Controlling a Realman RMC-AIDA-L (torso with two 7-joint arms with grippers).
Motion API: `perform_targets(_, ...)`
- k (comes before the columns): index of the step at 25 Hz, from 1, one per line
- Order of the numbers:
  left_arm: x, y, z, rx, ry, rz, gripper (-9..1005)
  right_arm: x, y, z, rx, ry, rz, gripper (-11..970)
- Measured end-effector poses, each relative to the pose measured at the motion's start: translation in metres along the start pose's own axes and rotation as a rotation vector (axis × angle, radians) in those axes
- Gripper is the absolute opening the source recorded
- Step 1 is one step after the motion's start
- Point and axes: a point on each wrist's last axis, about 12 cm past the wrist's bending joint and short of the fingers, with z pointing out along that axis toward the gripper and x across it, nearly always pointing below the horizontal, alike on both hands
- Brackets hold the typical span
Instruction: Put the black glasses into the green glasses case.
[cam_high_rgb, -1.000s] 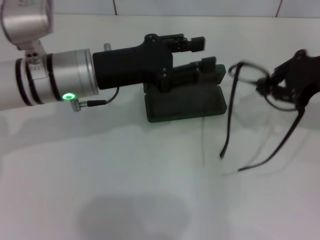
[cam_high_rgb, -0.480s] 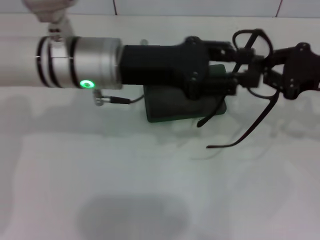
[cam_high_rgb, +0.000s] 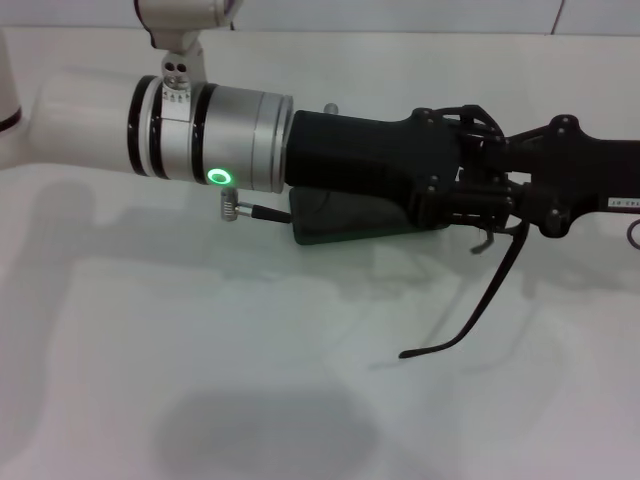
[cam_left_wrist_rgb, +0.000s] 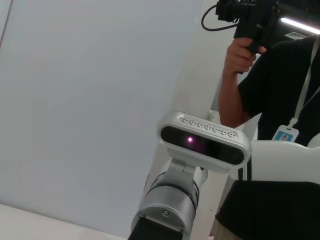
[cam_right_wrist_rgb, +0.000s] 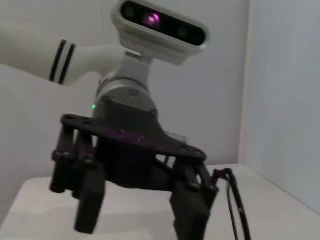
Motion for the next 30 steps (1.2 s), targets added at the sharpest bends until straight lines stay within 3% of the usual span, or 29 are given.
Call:
perform_targets(7,0.000,0.000,0.000,0.001,0.002,0.003,514,-0.002,-0.001,-0.001,-0.009,0.000,-0.007,115)
perform_targets(11,0.003,-0.002,-0.011,-0.014,0.004,0.012,515,-0.002,-0.004,-0.008,0.028,-0.020,-0.003,115)
perform_targets(15,0.014,0.004,-0.033,-0.122,0.047,0.001,515,-0.012,-0.003,-0.025,0.031,-0.100,-0.017,115)
perform_targets(19,0.029,0.015,-0.040,-0.244,0.124,-0.023,514,-0.026,0.001,-0.041,-0.006,-0.203,-0.045,114)
perform_targets(22,0.035,0.015,-0.028,-0.221,0.197,-0.018,514,-0.037,0.002,-0.043,-0.019,-0.284,-0.067,114)
perform_targets(26,0.039,0.011,0.001,-0.117,0.319,0.027,513,-0.044,-0.002,-0.032,-0.004,-0.328,-0.070,114)
perform_targets(30,0.032,0.004,0.017,-0.034,0.277,0.063,509,-0.045,-0.013,-0.009,0.001,-0.295,-0.038,114)
